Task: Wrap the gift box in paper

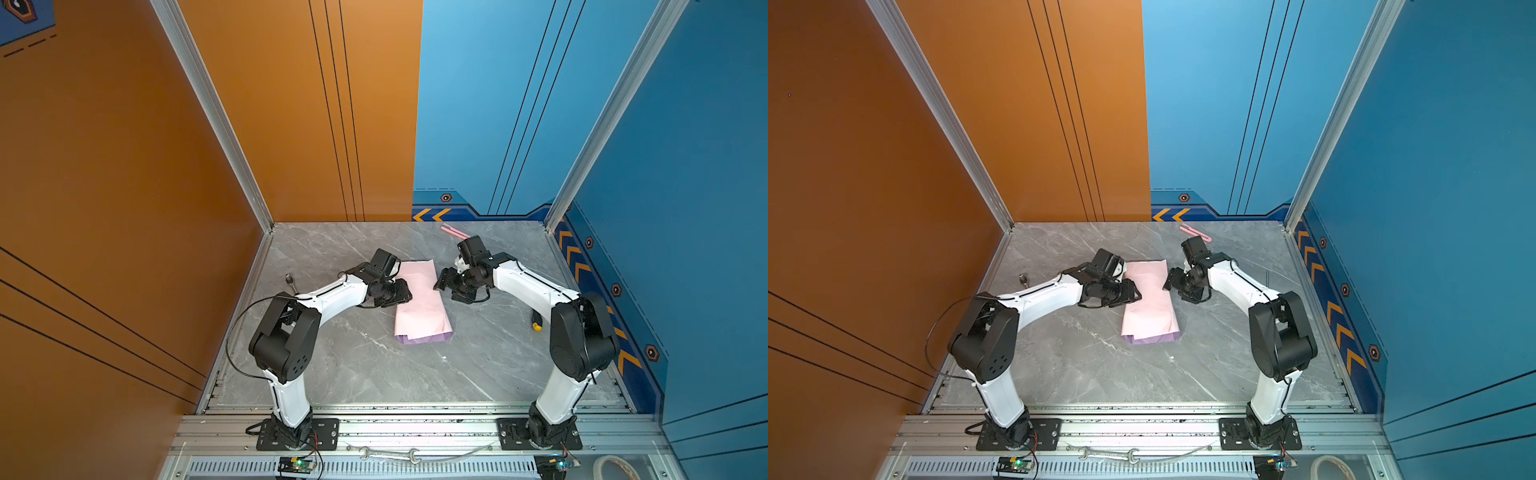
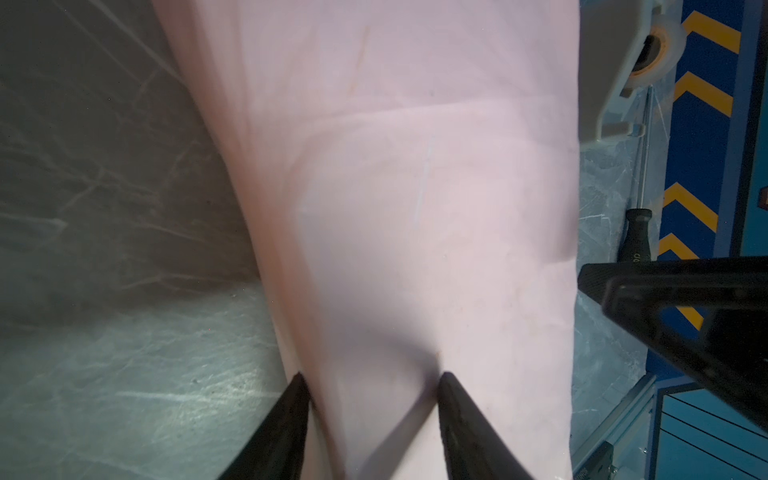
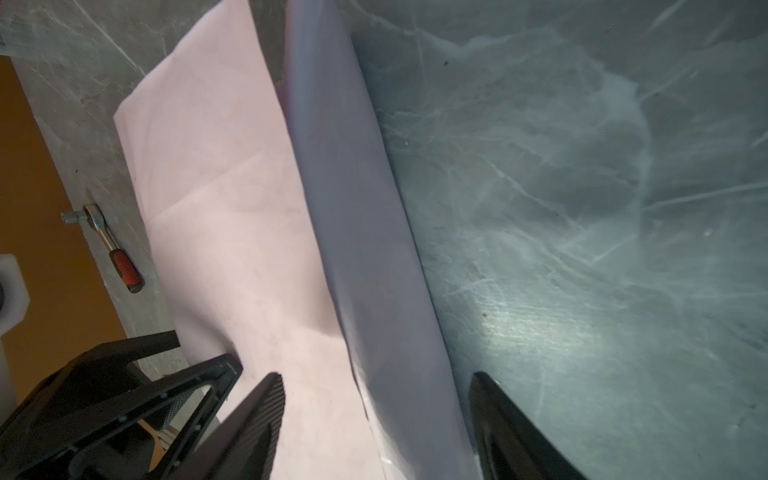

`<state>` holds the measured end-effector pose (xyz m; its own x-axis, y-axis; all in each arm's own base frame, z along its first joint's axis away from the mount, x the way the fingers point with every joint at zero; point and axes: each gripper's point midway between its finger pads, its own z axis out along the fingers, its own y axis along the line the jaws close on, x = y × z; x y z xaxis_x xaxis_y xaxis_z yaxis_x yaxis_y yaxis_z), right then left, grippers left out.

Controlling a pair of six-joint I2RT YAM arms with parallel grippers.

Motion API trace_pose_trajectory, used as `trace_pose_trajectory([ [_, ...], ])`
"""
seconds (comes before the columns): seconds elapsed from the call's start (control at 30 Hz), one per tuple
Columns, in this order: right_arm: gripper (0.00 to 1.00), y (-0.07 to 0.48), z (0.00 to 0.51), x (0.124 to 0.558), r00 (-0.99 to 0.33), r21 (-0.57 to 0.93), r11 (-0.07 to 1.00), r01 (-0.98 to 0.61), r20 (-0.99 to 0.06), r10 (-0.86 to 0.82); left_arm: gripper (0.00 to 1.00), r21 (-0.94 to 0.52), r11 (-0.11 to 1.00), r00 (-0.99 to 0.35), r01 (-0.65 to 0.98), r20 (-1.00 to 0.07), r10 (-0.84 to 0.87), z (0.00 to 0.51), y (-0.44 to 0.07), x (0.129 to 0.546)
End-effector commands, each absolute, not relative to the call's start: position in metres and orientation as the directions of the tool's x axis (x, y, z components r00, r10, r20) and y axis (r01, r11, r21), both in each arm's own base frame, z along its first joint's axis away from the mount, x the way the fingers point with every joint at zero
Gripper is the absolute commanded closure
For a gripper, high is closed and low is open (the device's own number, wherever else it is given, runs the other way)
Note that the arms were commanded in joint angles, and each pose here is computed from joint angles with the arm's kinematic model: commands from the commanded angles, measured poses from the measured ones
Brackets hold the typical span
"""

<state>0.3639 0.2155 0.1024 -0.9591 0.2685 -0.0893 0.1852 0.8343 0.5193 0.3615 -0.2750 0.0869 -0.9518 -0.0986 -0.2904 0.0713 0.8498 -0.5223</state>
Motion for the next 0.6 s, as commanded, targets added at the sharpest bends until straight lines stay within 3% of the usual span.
trace_pose_trajectory([
  [0.0, 0.26, 0.220, 0.099, 0.333, -0.978, 0.505, 0.845, 0.176, -0.004, 0.206, 0.49, -0.499, 0.863, -0.957, 0.079, -0.281, -0.075, 0.081, -0.275, 0.358],
  [0.57, 0.38, 0.246, 0.099, 0.314, -0.986, 0.504, 0.851, 0.148, 0.008, 0.167, 0.42, -0.523, 0.846, -0.951, 0.100, -0.301, -0.074, 0.096, -0.284, 0.364],
])
